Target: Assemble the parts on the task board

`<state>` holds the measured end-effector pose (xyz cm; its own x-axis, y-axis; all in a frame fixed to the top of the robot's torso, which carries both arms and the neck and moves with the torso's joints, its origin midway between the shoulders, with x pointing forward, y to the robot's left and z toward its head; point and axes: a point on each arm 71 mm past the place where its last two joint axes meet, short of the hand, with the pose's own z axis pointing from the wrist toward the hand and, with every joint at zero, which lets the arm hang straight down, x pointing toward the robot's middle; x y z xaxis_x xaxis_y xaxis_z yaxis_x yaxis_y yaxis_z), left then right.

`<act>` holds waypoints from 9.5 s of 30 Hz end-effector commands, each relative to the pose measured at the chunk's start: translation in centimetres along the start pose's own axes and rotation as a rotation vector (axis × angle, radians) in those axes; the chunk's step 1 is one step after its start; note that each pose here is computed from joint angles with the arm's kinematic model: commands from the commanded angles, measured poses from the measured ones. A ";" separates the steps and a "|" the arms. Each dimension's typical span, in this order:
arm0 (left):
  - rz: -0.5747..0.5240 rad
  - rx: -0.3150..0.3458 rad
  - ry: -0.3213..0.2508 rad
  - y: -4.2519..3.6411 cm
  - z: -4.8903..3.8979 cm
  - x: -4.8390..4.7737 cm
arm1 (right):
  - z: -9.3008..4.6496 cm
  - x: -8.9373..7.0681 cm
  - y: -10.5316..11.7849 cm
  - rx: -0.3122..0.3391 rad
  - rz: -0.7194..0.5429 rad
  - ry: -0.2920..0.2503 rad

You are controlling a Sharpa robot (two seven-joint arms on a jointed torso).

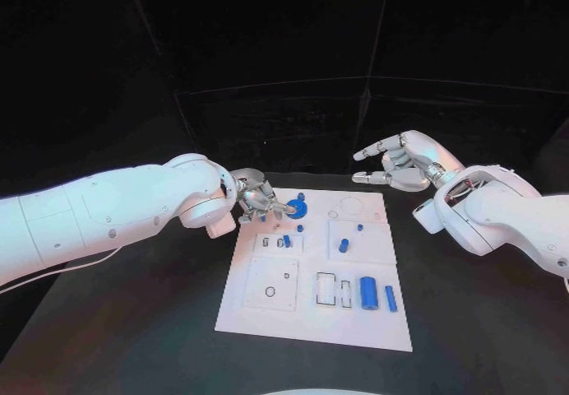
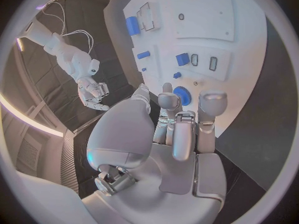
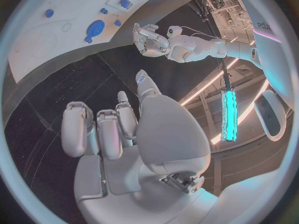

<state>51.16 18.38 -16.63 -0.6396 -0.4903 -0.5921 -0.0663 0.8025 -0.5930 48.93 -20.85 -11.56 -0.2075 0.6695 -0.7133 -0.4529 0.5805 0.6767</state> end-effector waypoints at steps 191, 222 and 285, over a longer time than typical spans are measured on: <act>0.260 -0.198 0.083 1.06 3.07 4.16 | 1.6 0.3 -0.9 0.055 0.003 0.015; 0.247 -0.230 0.113 1.09 3.72 3.97 | 1.8 0.4 -0.8 0.058 0.001 0.010; 0.115 -0.191 0.039 0.25 1.41 -1.26 | 1.8 -0.6 -1.7 0.060 -0.012 -0.021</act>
<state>53.03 18.64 -16.75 -0.6470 -0.3980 -0.6503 -0.1399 0.9004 -0.4119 51.38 -21.48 -12.23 -0.1903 0.6688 -0.7187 -0.3893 0.6206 0.6807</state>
